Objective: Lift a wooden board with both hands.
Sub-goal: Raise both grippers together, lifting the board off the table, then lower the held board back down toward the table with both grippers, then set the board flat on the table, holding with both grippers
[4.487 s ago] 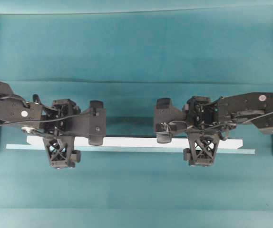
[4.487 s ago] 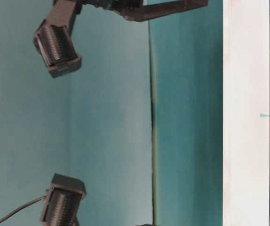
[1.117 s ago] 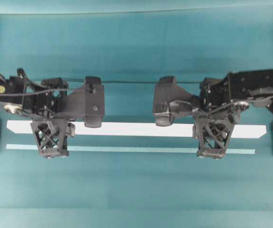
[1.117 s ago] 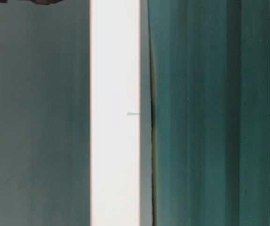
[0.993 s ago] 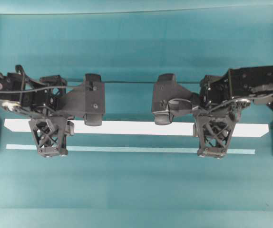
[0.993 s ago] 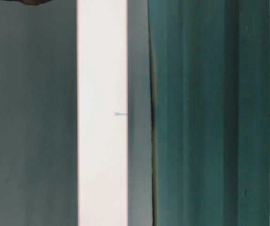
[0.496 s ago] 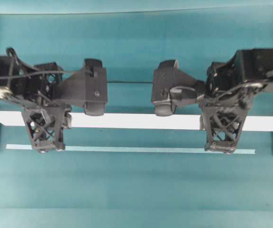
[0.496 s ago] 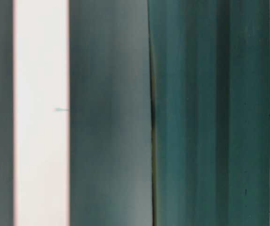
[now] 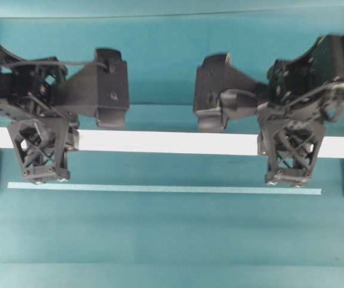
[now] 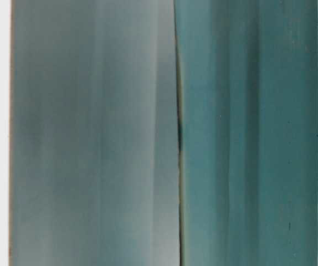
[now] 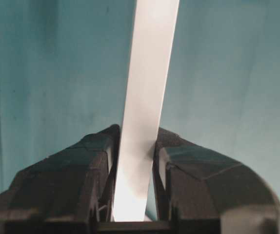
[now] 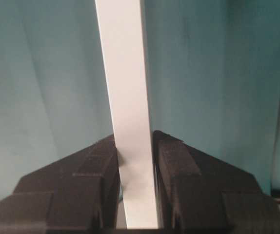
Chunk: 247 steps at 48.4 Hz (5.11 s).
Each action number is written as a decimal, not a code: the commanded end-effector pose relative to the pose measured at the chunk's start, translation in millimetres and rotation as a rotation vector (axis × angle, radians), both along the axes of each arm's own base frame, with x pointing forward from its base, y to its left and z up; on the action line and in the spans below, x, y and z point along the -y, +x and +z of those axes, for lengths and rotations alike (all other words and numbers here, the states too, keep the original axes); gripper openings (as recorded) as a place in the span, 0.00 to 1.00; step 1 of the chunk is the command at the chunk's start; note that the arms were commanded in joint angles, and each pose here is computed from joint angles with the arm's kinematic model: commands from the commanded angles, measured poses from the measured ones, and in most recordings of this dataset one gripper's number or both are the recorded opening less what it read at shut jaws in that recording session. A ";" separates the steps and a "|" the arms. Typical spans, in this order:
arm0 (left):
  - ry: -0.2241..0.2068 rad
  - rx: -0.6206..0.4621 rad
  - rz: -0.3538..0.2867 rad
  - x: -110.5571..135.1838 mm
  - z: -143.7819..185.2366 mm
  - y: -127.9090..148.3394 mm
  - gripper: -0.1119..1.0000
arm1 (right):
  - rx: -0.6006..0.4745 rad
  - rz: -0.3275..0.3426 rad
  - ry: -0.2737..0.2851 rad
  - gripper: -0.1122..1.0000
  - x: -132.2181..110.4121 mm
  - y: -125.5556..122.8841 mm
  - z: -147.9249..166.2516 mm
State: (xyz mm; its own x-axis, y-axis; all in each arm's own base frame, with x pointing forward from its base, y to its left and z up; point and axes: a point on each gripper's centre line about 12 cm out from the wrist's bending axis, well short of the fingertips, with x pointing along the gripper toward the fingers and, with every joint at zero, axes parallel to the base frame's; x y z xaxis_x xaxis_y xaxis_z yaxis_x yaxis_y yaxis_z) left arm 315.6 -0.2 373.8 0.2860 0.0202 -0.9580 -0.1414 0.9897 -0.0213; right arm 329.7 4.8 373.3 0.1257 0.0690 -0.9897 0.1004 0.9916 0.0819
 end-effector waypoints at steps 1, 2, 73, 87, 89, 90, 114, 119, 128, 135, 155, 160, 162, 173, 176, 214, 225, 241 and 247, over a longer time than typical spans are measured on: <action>-0.004 0.076 0.036 -3.9 24.1 -2.0 0.26 | 0.070 -0.029 0.002 0.29 0.2 1.4 23.0; -0.005 0.080 0.038 -3.9 26.1 -2.0 0.26 | 0.078 -0.030 0.000 0.29 0.1 1.6 25.8; -0.010 0.145 0.057 -6.4 81.4 1.8 0.26 | 0.201 -0.043 0.013 0.29 -1.6 -5.7 72.7; -0.007 0.094 0.057 -7.4 62.1 2.3 0.26 | 0.108 -0.039 -0.022 0.29 -0.4 -3.2 42.4; -0.007 0.081 0.057 -7.4 55.1 3.3 0.26 | 0.085 -0.034 -0.021 0.29 -1.6 -3.4 34.4; -0.007 0.081 0.057 -7.4 52.9 3.2 0.26 | 0.071 -0.033 -0.022 0.29 -2.1 -3.3 30.1; -0.008 0.009 0.062 -7.2 -28.4 -2.4 0.26 | -0.062 -0.031 -0.046 0.29 1.4 -8.3 -36.6; -0.007 0.003 0.062 -7.7 -36.3 -1.6 0.26 | -0.060 -0.032 -0.045 0.29 1.7 -6.9 -50.4; -0.007 -0.028 0.060 -7.6 -60.7 -3.6 0.26 | -0.052 -0.029 -0.047 0.29 2.9 -6.8 -74.2; -0.006 -0.048 0.056 -7.5 -85.2 -6.8 0.26 | -0.052 -0.032 -0.047 0.29 3.9 -8.3 -96.3; -0.009 -0.050 0.066 -8.6 -134.3 -12.2 0.26 | -0.045 -0.031 -0.046 0.29 2.4 -8.0 -135.9; -0.009 -0.047 0.064 -8.6 -144.2 -8.7 0.26 | -0.063 -0.020 -0.049 0.29 1.6 -6.3 -147.7; -0.009 -0.051 0.065 -9.1 -149.5 -7.2 0.26 | -0.062 -0.014 -0.049 0.29 1.1 -4.8 -151.9; -0.009 -0.070 0.064 -10.1 -168.7 -2.5 0.26 | -0.054 -0.005 -0.049 0.29 0.0 -1.0 -173.4; -0.009 -0.071 0.064 -10.1 -173.5 -2.3 0.26 | -0.061 -0.005 -0.046 0.29 -0.8 -2.8 -179.6; -0.019 -0.061 0.086 -9.4 -221.6 6.5 0.26 | -0.040 0.013 -0.043 0.29 -9.9 5.2 -229.4; -0.019 -0.086 0.085 -9.3 -235.8 4.2 0.26 | -0.045 0.019 -0.044 0.29 -12.0 8.2 -238.4; -0.027 -0.067 0.101 -6.6 -254.2 6.2 0.26 | -0.043 0.021 -0.041 0.29 -14.3 6.7 -253.3; -0.026 -0.078 0.099 -6.1 -259.9 5.3 0.26 | -0.042 0.024 -0.043 0.29 -15.2 5.8 -256.1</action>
State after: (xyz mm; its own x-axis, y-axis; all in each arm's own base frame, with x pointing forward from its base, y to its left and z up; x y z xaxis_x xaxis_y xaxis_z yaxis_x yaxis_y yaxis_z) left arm 320.0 2.7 113.4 0.2043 0.0190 -0.9787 -0.1772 0.9840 -0.0179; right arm 335.1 12.4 118.6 0.0823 0.0206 -0.9964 0.0958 0.9950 0.0285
